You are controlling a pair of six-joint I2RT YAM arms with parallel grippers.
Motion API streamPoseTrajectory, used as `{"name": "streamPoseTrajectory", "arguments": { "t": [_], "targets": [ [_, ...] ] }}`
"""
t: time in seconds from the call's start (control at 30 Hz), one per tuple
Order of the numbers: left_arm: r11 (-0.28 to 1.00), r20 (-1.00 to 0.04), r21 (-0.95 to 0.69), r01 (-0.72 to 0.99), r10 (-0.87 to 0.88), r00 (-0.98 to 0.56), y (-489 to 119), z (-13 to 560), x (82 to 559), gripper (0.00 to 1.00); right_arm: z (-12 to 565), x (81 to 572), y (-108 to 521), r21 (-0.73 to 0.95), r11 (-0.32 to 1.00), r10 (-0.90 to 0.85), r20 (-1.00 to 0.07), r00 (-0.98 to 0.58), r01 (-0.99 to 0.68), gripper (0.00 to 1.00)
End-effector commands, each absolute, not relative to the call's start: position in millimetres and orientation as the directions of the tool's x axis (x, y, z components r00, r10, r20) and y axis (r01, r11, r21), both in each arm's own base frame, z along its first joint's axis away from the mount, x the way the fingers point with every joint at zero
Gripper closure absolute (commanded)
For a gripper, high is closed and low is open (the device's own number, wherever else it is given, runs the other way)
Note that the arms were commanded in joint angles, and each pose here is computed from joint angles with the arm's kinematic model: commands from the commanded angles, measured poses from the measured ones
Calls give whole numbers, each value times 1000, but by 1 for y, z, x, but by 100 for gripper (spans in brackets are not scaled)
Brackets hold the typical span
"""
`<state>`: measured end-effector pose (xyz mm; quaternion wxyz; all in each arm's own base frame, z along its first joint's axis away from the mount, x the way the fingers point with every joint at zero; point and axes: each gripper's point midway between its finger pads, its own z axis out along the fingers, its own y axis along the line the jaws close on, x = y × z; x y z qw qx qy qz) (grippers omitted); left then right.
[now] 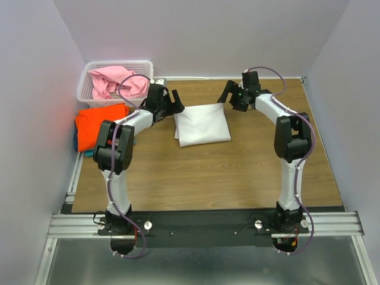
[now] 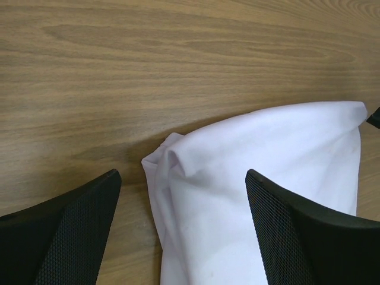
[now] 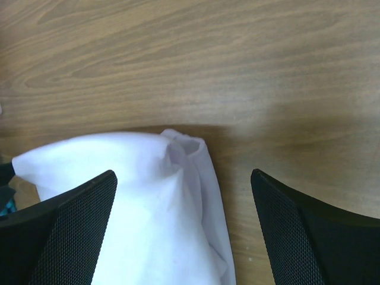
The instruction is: Fold and stack the t-shirts
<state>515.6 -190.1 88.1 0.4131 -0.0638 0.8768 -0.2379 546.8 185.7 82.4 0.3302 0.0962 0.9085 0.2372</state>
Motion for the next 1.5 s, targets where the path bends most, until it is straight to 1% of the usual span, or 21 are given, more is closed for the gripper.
{"name": "streamPoseTrajectory", "arguments": {
  "t": [0.0,0.03,0.13,0.17,0.2,0.27,0.4,0.57,0.63,0.67,0.77,0.8,1.07,1.33,1.37,1.43,1.47],
  "targets": [
    [864,-737,-485,140,-317,-597,-191,139,506,7,125,526,191,529,846,309,-579,-754,-60,0],
    [863,-740,-485,146,-315,-594,-193,143,502,7,120,518,192,534,843,301,-565,-768,-62,0],
    [848,-753,-491,201,-297,-587,-210,156,489,7,139,503,202,581,805,290,-563,-774,-121,0],
    [842,-755,-492,220,-287,-589,-215,157,486,7,134,495,204,593,796,288,-548,-785,-122,0],
    [826,-752,-503,254,-273,-600,-225,158,483,6,139,493,209,604,784,286,-557,-780,-144,0],
    [812,-741,-518,269,-270,-615,-232,155,481,6,141,489,216,627,760,278,-551,-787,-171,0],
    [795,-715,-544,268,-272,-645,-241,139,486,6,133,499,222,649,739,293,-551,-782,-181,0],
    [802,-711,-536,262,-262,-653,-246,126,499,6,121,520,236,679,707,291,-532,-795,-196,0],
    [805,-710,-532,262,-255,-656,-249,119,507,6,122,530,239,682,701,290,-541,-790,-210,0],
    [808,-707,-530,259,-252,-661,-249,116,509,6,112,532,240,691,697,293,-521,-802,-194,0],
    [818,-695,-522,240,-246,-676,-249,104,516,6,109,540,244,699,688,297,-517,-803,-195,0],
    [820,-693,-522,235,-246,-678,-249,100,517,6,98,542,244,700,691,299,-503,-810,-179,0],
    [846,-672,-503,176,-255,-695,-233,74,522,6,68,548,244,697,704,306,-472,-827,-137,0],
    [848,-626,-512,139,-257,-737,-228,41,511,6,36,533,240,696,714,312,-412,-856,-75,0],
    [847,-622,-513,137,-257,-739,-228,39,510,6,30,526,237,699,714,324,-390,-862,-48,0],
    [841,-612,-524,133,-264,-745,-228,34,504,6,32,523,236,702,710,332,-397,-856,-50,0],
    [840,-612,-526,134,-265,-745,-228,34,503,6,23,513,234,700,713,335,-374,-865,-27,0]
  ]
}}
